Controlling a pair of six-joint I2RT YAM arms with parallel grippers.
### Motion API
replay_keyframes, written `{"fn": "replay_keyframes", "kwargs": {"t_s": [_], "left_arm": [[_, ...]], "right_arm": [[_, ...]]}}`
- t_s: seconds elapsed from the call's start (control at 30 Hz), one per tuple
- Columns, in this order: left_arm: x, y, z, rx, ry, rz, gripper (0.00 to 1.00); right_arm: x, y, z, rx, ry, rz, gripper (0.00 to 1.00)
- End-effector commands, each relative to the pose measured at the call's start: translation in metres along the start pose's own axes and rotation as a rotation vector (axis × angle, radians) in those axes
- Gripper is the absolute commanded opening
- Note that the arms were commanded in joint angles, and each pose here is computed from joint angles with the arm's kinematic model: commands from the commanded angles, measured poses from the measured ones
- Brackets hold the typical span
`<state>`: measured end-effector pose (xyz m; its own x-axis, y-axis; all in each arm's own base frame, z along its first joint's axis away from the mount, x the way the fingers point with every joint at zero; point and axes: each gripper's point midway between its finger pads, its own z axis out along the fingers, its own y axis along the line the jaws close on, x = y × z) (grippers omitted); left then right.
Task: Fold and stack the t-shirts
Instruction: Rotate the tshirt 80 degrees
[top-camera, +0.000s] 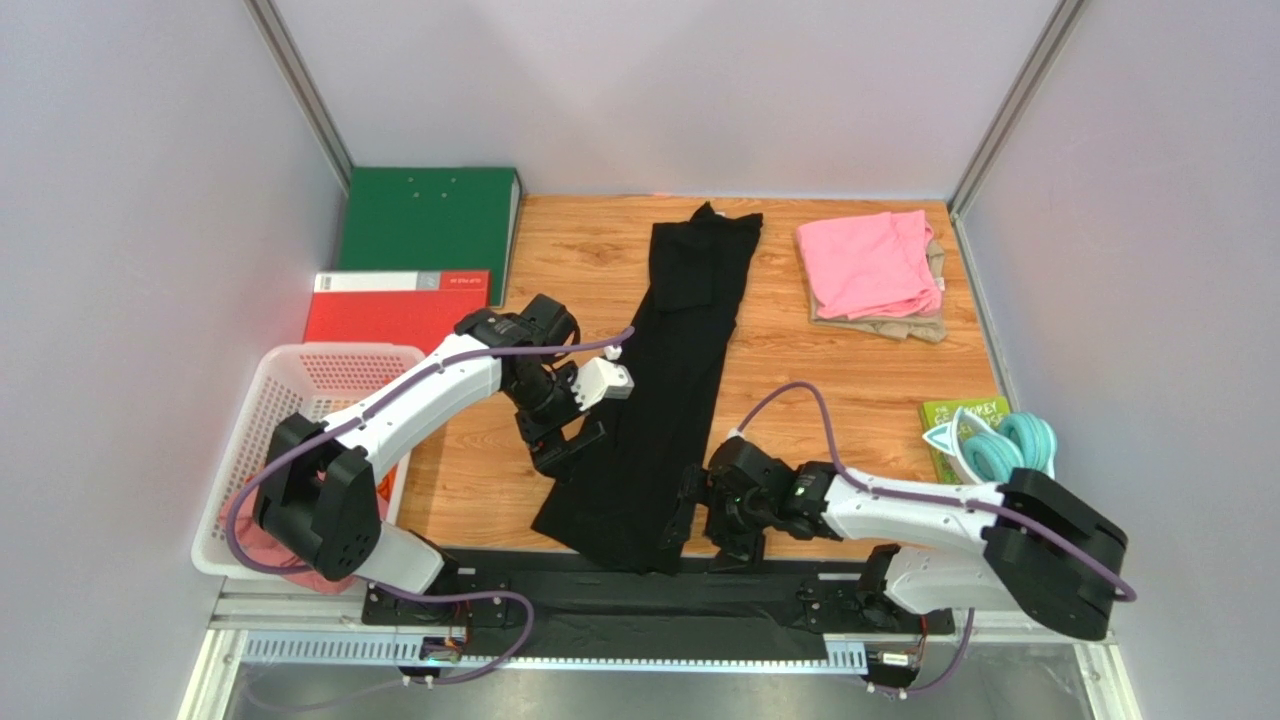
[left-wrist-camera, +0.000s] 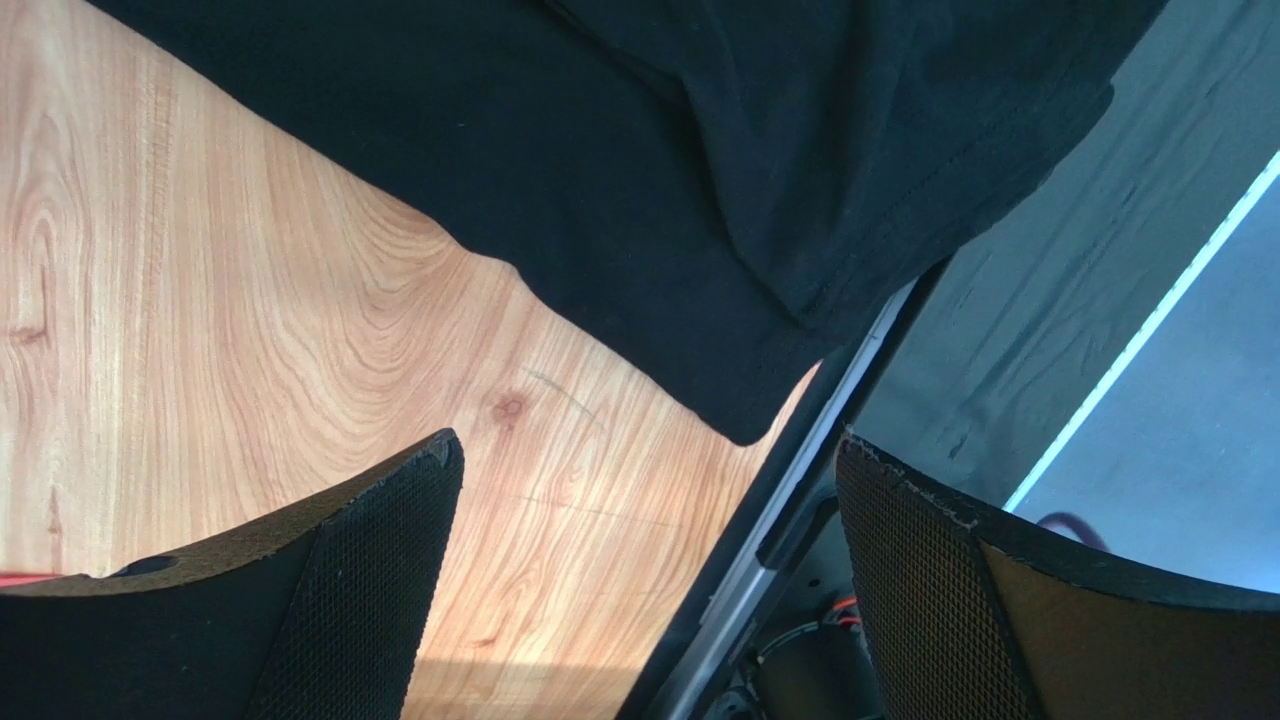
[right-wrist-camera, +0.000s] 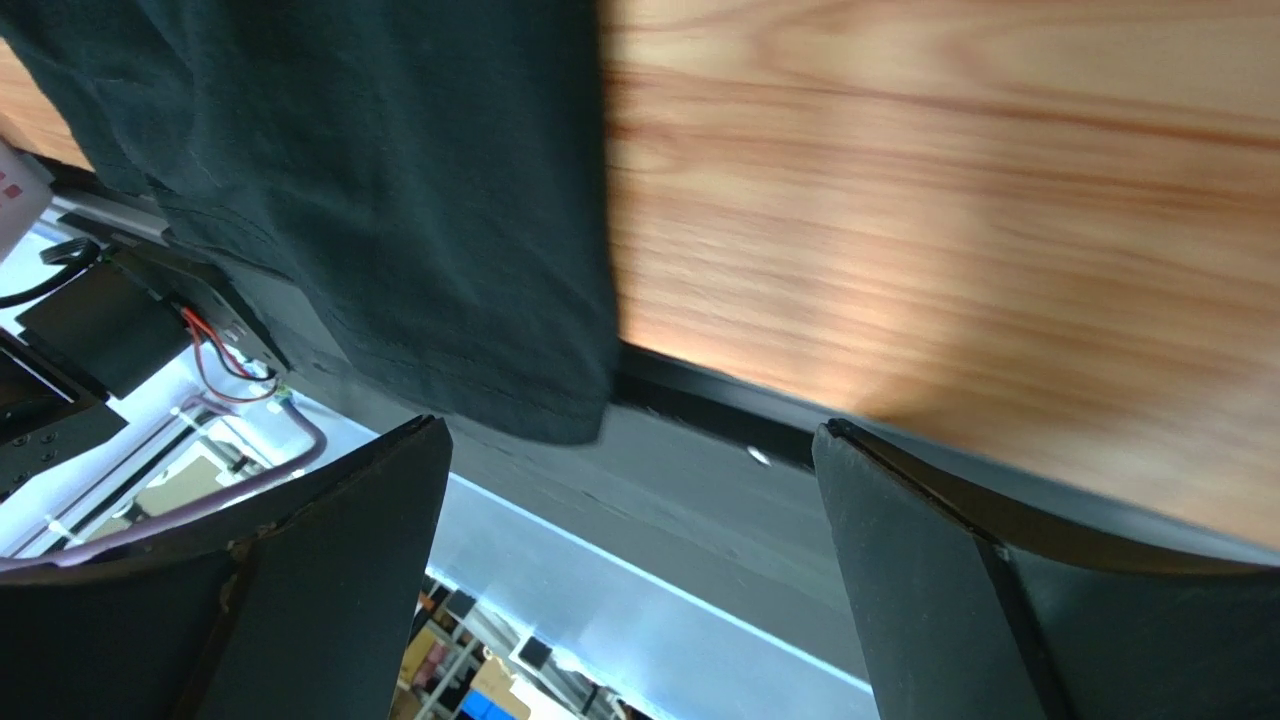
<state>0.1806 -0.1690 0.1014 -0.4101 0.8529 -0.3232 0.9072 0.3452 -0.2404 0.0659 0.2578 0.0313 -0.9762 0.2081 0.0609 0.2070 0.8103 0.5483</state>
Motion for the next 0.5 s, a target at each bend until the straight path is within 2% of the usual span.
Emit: {"fn": "replay_keyframes", "kwargs": {"t_s": [0.0, 0.27, 0.47], "left_arm": [[-0.005, -0.001, 0.0, -0.012, -0.029, -0.069, 0.99], [0.013, -0.007, 0.013, 0.025, 0.034, -0.163, 0.97], [0.014, -0.001, 0.015, 0.01, 0.06, -0.17, 0.97]], "right_arm": [[-0.006, 0.054, 0.013, -0.165, -0.03, 0.011, 1.0], [-0.007, 0.067, 0.035, -0.16, 0.004, 0.003, 0.99], [-0.003, 0.067, 0.034, -0.187, 0.007, 0.016, 0.79]]}}
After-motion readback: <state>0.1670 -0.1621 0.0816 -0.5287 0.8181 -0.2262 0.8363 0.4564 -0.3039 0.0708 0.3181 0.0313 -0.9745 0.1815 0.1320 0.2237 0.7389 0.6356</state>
